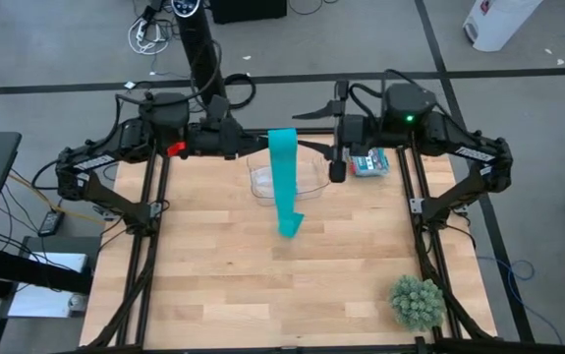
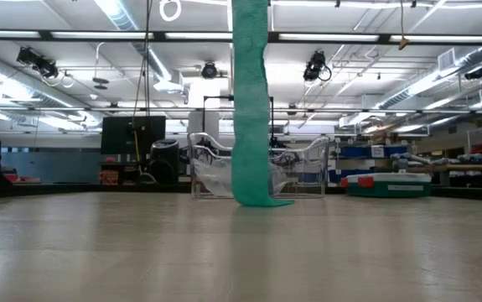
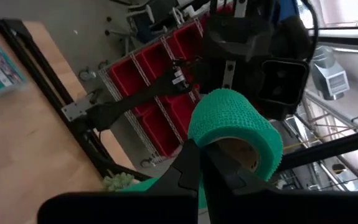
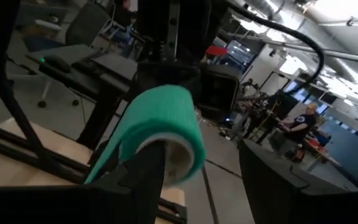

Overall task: Roll bandage
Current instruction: Roll the sky blue bandage

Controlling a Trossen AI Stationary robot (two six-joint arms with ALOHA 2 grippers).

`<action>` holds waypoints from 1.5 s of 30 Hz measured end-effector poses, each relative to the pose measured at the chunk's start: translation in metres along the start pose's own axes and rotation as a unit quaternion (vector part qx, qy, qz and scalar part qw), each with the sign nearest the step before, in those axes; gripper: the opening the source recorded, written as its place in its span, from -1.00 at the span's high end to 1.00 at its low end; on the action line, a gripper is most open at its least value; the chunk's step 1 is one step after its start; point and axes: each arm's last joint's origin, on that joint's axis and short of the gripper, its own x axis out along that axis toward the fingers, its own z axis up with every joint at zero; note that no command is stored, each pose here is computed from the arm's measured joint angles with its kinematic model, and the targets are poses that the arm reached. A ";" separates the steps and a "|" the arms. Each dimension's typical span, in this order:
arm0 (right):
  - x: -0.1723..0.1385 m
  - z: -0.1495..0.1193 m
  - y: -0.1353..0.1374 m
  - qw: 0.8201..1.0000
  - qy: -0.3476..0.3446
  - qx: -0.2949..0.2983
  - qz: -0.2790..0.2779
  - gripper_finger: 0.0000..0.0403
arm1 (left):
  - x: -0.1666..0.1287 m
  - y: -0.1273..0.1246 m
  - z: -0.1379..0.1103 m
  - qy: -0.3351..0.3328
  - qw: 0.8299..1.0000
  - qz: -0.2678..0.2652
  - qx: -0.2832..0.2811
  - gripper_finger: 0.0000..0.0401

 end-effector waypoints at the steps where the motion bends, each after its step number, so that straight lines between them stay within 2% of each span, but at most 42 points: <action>1: 0.002 -0.001 0.001 1.000 0.001 -0.004 0.002 0.03 | 0.001 0.001 -0.001 0.005 1.000 0.001 -0.006 0.94; 9: 0.009 -0.002 0.005 1.000 -0.003 -0.017 0.006 0.10 | 0.004 0.001 -0.001 0.010 1.000 -0.002 -0.009 0.94; 14: 0.009 -0.002 0.006 0.999 -0.013 -0.017 0.024 0.40 | 0.004 0.001 -0.001 0.010 1.000 -0.003 -0.007 0.94; 20: 0.008 -0.003 0.005 0.999 -0.023 -0.004 0.043 0.91 | 0.004 0.001 -0.001 0.013 1.000 -0.005 0.010 0.86; 26: 0.008 -0.003 0.004 0.998 -0.032 0.026 0.056 0.96 | 0.004 0.001 -0.001 0.008 0.999 -0.002 0.038 0.61; 31: 0.007 -0.002 0.003 0.994 -0.041 0.068 0.076 0.99 | 0.004 0.001 0.000 -0.007 0.995 0.005 0.103 0.28; 35: 0.003 -0.002 0.000 0.990 -0.041 0.109 0.084 0.99 | 0.004 0.001 0.001 -0.022 0.985 0.012 0.173 0.09; 41: -0.014 0.002 -0.011 0.976 -0.054 0.185 0.103 1.00 | -0.008 -0.009 0.008 -0.070 0.956 0.003 0.286 0.03; 45: -0.017 -0.002 -0.018 0.954 -0.046 0.269 0.122 1.00 | -0.018 -0.014 0.012 -0.099 0.927 0.004 0.362 0.03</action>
